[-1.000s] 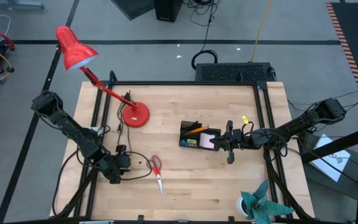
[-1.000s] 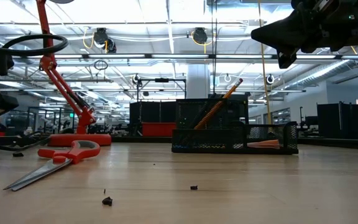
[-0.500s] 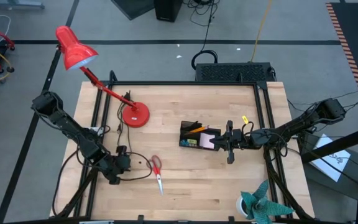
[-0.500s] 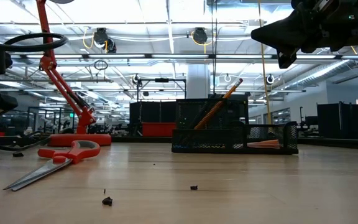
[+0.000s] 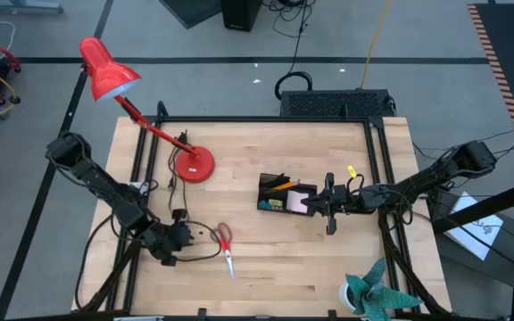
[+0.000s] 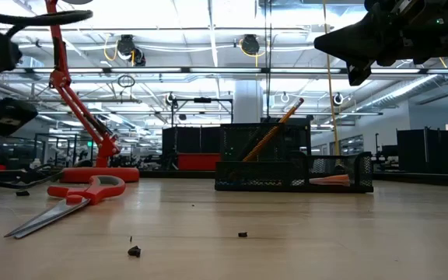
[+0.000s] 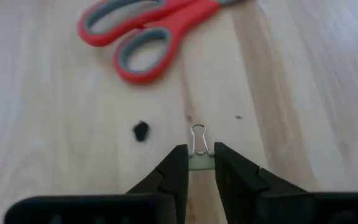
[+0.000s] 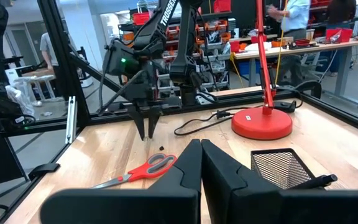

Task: Pick and place office supplies into organizer
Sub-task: Put the green binder clip into the black desk organizer

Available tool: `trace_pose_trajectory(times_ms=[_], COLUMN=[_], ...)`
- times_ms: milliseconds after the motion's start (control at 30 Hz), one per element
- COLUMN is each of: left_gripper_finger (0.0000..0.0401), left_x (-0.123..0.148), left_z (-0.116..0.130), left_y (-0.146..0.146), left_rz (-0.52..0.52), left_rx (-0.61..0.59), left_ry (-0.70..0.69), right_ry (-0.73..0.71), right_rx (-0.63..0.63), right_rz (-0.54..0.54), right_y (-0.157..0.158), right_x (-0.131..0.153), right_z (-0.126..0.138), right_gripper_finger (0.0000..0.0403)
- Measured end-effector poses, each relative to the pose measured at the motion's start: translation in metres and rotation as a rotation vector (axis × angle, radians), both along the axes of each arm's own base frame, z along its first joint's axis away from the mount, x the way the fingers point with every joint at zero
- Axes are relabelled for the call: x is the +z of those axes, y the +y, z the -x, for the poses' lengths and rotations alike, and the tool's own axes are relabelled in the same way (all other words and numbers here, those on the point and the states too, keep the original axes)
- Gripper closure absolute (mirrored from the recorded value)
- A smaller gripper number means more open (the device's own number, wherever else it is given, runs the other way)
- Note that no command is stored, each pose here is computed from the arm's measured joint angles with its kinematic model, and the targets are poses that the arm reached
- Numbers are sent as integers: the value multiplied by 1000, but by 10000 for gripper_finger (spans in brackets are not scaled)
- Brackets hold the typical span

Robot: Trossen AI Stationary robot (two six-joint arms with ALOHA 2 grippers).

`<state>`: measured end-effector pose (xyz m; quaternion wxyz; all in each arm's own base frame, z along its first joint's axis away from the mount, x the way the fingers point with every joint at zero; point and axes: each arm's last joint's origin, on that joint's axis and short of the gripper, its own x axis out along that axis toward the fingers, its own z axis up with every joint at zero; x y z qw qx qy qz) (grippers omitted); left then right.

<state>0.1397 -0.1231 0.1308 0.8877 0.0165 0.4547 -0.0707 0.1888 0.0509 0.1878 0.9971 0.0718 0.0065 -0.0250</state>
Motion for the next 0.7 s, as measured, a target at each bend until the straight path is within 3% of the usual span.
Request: trace_pose_trajectory(times_ms=[167,267,400,533,700], left_gripper_finger=[350,347,326,333,345], left_x=[7,11,20,34,47], left_z=[-13,-22,-41,-61,-83], left_y=[6,13,22,38,72], left_rz=[11,14,16,-33,-85], left_rx=[74,106,99,120,241], left_ry=[-29,-60,-192,-370,-528], right_ry=[0,0,0,-2,-7], right_rx=[0,0,0,0,0], right_rz=[0,0,1,2,1], right_y=[0,0,0,0,0], right_x=[0,0,0,0,1], right_z=[0,0,0,0,0], right_gripper_finger=[403,403,403,403,403])
